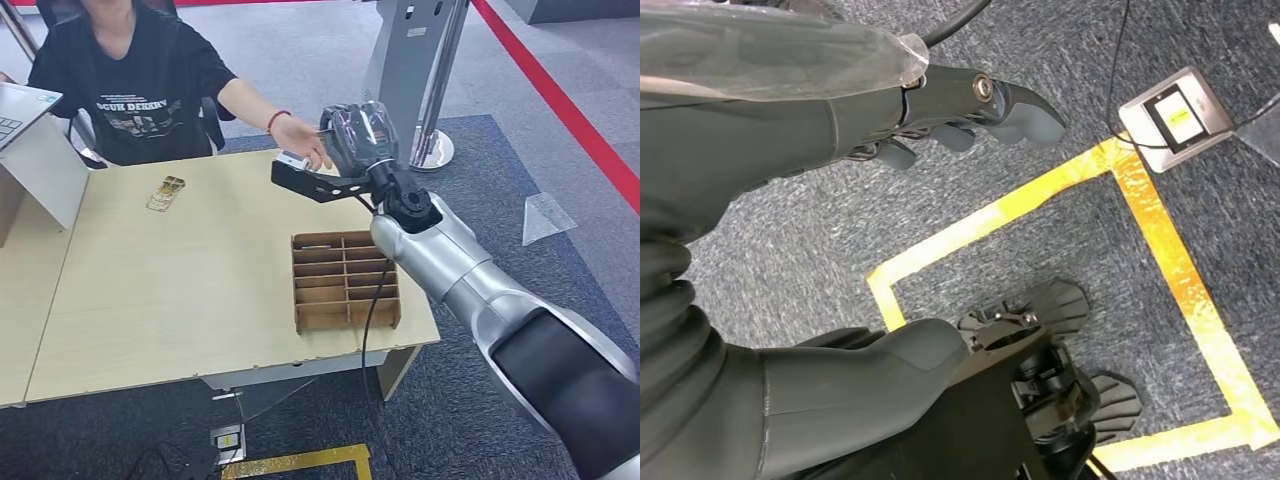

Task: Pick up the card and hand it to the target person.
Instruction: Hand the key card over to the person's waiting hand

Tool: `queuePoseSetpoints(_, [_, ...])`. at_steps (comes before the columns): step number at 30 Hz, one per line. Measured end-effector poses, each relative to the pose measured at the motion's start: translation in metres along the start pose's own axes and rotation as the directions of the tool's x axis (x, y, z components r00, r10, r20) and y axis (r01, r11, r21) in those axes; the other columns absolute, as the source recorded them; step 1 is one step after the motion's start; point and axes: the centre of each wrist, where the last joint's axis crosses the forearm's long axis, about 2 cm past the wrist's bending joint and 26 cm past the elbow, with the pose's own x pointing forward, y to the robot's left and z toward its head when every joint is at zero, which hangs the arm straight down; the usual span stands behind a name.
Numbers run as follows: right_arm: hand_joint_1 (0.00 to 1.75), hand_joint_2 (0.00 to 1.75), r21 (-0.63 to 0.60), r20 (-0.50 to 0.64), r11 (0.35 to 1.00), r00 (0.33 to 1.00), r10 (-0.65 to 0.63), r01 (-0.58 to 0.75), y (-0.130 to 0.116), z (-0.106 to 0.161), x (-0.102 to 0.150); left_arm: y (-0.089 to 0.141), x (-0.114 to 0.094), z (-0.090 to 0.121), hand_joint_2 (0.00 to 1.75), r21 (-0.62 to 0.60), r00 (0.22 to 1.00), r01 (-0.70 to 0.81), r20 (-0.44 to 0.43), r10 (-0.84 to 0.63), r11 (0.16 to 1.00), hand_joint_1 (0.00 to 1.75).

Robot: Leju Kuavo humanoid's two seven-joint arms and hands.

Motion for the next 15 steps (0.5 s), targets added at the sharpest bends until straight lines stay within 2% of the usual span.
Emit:
queuePoseSetpoints(7, [1.75,1.75,-0.051,-0.052,0.991,0.991,0.123,-0.125,0.021,0.008,0.010,-0.004,0.001,0.001,1.75,-0.003,1.000,-0.001,-0.007,0.001,1.000,0.00])
queuePoseSetpoints(15, [1.75,1.75,-0.072,-0.035,0.973,0.976,0.215,-0.217,0.035,0.017,0.010,-0.006,-0.001,0.003,1.75,-0.009,1.000,0.002,-0.018,-0.002,1.000,0.00])
